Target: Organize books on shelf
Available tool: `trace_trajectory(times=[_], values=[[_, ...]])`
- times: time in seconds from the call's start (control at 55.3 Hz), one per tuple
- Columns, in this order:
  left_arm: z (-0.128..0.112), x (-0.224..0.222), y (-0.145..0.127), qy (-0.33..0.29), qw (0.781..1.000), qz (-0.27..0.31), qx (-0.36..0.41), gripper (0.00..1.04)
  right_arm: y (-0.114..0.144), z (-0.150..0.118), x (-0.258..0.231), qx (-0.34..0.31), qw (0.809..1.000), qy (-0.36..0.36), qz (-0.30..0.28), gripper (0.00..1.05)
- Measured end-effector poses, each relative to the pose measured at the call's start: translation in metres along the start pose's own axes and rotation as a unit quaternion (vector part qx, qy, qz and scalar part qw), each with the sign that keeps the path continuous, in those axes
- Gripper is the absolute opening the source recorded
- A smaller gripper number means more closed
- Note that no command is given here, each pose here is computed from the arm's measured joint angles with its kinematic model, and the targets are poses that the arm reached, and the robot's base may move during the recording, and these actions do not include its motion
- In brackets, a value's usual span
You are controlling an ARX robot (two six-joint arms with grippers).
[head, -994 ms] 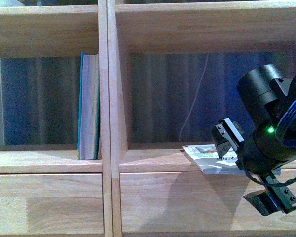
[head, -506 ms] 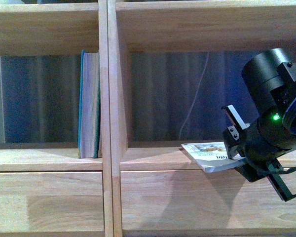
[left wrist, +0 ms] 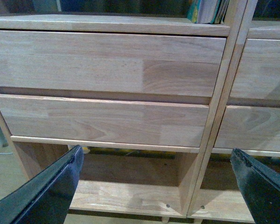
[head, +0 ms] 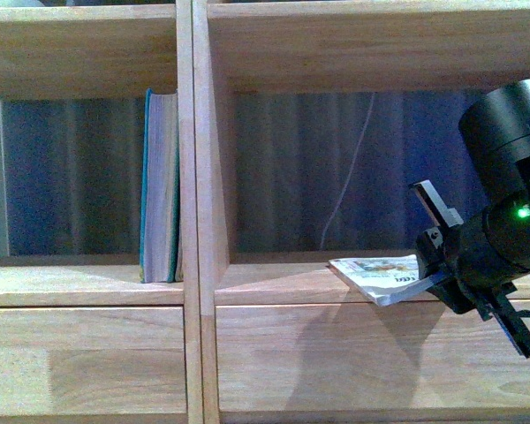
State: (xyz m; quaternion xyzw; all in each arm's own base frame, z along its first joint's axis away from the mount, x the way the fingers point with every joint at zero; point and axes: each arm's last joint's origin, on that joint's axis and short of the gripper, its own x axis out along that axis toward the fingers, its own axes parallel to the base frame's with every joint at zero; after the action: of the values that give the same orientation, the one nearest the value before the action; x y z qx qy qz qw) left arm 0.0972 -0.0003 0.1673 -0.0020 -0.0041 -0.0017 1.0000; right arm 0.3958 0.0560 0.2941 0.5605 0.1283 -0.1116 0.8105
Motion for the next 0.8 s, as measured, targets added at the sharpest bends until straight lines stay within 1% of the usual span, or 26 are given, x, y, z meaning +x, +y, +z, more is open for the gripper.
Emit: trace_trajectory(times=[0.127, 0.271, 0.38, 0.506, 0.651, 0.796], values=[[0.0, 0.0, 0.0, 0.0, 1.0, 0.0, 0.0, 0.97, 0.004, 0.015, -0.01, -0.022, 0.998, 0.002, 0.056, 0.07], [0.0, 0.0, 0.0, 0.0, 1.0, 0.0, 0.0, 0.97, 0.015, 0.027, -0.025, -0.05, 0.991, 0.01, 0.121, 0.07], [0.0, 0.0, 0.0, 0.0, 1.0, 0.0, 0.0, 0.97, 0.029, 0.034, -0.045, -0.08, 0.978, 0.023, 0.19, 0.07], [0.0, 0.0, 0.0, 0.0, 1.0, 0.0, 0.0, 0.97, 0.04, 0.042, -0.07, -0.104, 0.961, 0.039, 0.253, 0.07], [0.0, 0.0, 0.0, 0.0, 1.0, 0.0, 0.0, 0.97, 0.043, 0.05, -0.092, -0.124, 0.944, 0.049, 0.303, 0.07], [0.0, 0.0, 0.0, 0.0, 1.0, 0.0, 0.0, 0.97, 0.037, 0.058, -0.114, -0.143, 0.927, 0.062, 0.34, 0.07]])
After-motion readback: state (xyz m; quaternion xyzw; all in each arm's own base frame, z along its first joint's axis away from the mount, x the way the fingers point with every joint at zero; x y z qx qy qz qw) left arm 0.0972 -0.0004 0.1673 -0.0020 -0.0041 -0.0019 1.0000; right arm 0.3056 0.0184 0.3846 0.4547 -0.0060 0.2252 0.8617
